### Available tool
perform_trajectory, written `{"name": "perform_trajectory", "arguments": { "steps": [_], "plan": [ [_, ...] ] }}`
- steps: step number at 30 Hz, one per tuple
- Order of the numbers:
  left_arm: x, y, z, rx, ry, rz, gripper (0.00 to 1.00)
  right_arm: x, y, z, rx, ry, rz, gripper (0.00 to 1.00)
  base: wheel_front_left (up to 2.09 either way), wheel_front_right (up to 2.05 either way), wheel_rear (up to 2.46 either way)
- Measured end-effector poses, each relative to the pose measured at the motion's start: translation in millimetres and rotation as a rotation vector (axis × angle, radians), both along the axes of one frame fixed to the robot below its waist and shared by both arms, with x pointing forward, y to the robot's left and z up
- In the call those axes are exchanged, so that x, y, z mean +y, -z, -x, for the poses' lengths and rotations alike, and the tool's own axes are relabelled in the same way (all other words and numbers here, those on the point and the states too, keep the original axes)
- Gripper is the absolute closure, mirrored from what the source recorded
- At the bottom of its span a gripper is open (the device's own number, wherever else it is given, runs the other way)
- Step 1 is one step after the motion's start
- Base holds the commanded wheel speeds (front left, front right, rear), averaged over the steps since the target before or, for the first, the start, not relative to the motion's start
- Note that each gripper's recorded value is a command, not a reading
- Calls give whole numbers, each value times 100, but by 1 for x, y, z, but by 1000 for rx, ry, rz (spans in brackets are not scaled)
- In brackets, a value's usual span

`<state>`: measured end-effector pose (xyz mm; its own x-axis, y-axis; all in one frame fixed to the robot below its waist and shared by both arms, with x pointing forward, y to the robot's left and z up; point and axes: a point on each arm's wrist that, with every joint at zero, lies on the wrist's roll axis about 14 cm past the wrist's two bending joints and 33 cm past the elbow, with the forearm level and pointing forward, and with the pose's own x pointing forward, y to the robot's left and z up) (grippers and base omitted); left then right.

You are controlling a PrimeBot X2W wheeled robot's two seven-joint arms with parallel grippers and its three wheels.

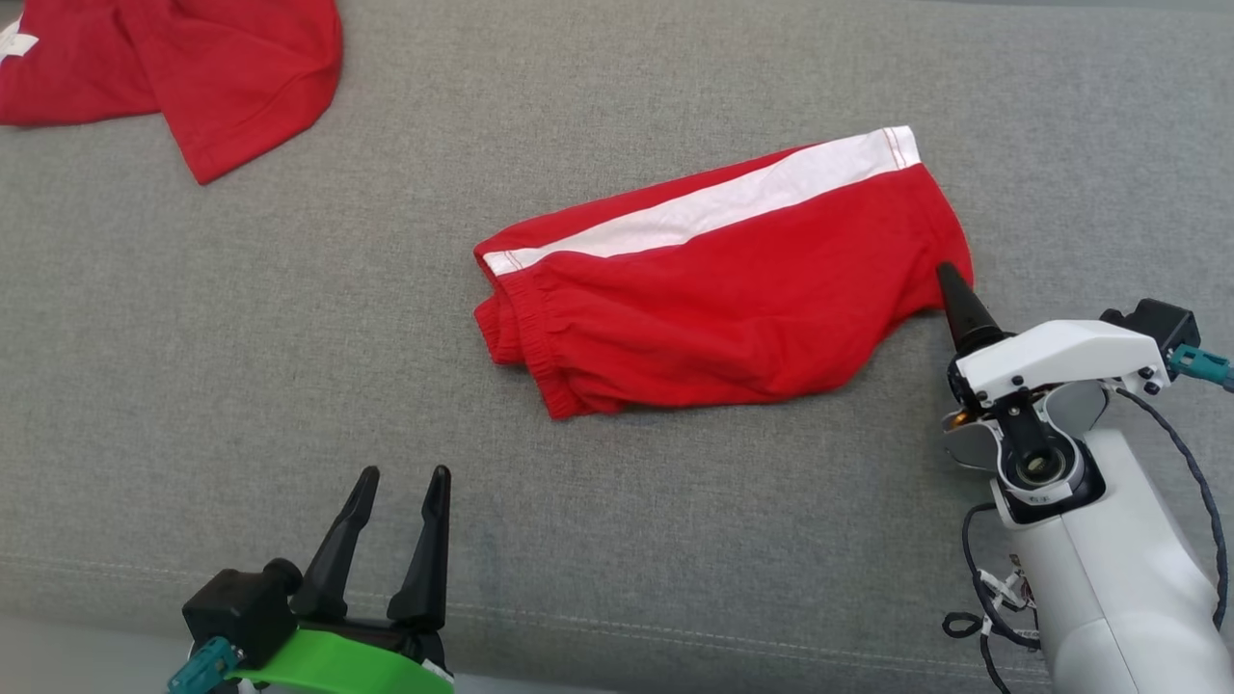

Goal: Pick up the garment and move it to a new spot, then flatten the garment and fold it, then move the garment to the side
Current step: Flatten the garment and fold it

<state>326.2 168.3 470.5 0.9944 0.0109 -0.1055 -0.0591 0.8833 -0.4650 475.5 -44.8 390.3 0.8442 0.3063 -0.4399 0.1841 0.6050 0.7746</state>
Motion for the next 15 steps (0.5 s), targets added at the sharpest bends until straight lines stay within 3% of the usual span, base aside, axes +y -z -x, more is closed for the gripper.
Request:
{"name": "perform_trajectory", "arguments": {
  "steps": [15],
  "plan": [
    [4,1,-17,-11,-28,24,0,22,15,-26,50,-58,-29,0,0,0,0]
  ]
}}
